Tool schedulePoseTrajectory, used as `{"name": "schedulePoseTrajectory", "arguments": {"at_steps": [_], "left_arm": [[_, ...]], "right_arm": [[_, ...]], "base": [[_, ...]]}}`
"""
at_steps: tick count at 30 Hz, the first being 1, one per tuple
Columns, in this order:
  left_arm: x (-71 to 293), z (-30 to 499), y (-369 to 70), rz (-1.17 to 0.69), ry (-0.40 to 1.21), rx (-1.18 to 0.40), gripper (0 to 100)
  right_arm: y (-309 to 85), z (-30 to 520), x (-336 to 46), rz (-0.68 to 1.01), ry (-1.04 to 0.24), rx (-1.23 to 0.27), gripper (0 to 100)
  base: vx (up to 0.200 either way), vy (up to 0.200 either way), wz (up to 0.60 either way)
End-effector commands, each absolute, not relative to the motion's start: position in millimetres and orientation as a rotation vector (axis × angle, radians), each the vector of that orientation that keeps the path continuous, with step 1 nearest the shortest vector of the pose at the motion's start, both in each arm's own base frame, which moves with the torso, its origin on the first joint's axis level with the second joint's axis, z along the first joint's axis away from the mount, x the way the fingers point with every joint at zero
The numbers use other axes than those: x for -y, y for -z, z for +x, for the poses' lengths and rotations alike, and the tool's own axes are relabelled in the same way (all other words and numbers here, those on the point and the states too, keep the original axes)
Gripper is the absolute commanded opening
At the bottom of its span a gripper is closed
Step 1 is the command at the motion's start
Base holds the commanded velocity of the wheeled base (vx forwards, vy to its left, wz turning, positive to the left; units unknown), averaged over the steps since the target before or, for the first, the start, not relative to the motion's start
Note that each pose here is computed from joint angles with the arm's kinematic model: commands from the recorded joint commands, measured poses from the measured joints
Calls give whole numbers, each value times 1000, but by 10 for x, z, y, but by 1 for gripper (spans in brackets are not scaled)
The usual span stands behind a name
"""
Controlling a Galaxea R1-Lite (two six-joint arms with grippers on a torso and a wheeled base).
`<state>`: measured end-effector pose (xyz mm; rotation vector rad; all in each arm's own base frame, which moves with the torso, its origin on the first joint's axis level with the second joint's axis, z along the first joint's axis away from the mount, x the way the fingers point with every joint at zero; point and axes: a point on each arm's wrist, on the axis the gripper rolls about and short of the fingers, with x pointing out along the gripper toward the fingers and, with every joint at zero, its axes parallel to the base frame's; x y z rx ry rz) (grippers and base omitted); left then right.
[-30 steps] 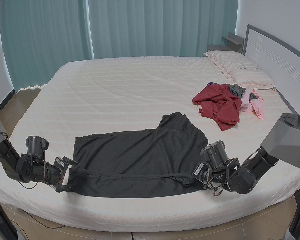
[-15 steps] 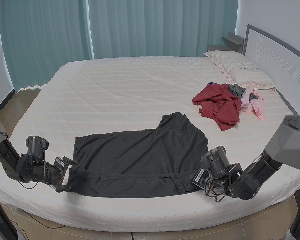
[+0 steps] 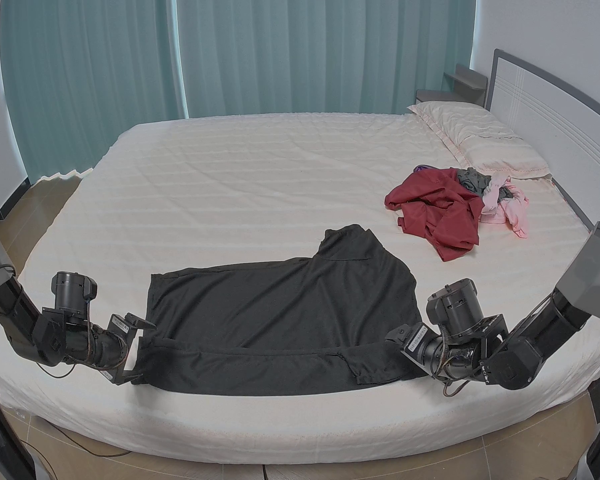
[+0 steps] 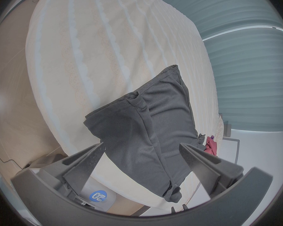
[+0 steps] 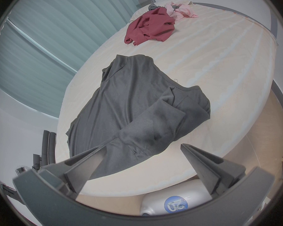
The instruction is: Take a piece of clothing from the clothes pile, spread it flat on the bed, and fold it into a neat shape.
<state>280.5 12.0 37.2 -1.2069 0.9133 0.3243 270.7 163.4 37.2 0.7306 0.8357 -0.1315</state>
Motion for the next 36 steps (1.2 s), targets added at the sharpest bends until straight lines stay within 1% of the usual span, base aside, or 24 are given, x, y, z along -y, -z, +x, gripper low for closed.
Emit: {"name": "schedulePoseTrajectory", "arguments": {"at_steps": [1, 12, 23, 24, 28, 36], "left_arm": [[-123, 2806, -370, -1207, -326, -912, 100], [-122, 2805, -370, -1207, -325, -913, 100], [-122, 2805, -370, -1207, -325, -913, 100], [-122, 2805, -370, -1207, -325, -913, 100], [-126, 2805, -370, -1208, -326, -912, 100], [-126, 2805, -370, -1208, -326, -912, 100]], "right_arm": [[-307, 2735, -1549, 736, 171, -845, 100], [-201, 2851, -1461, 740, 208, -852, 100], [-70, 2981, -1514, 737, 178, -831, 100], [-59, 2980, -1514, 732, 179, -835, 0], [-23, 2953, -1499, 701, 178, -850, 0], [-81, 2880, -1427, 701, 189, -846, 0]], "base": [[0, 0, 0], [0, 0, 0], [0, 0, 0], [0, 0, 0], [0, 0, 0], [0, 0, 0]]}}
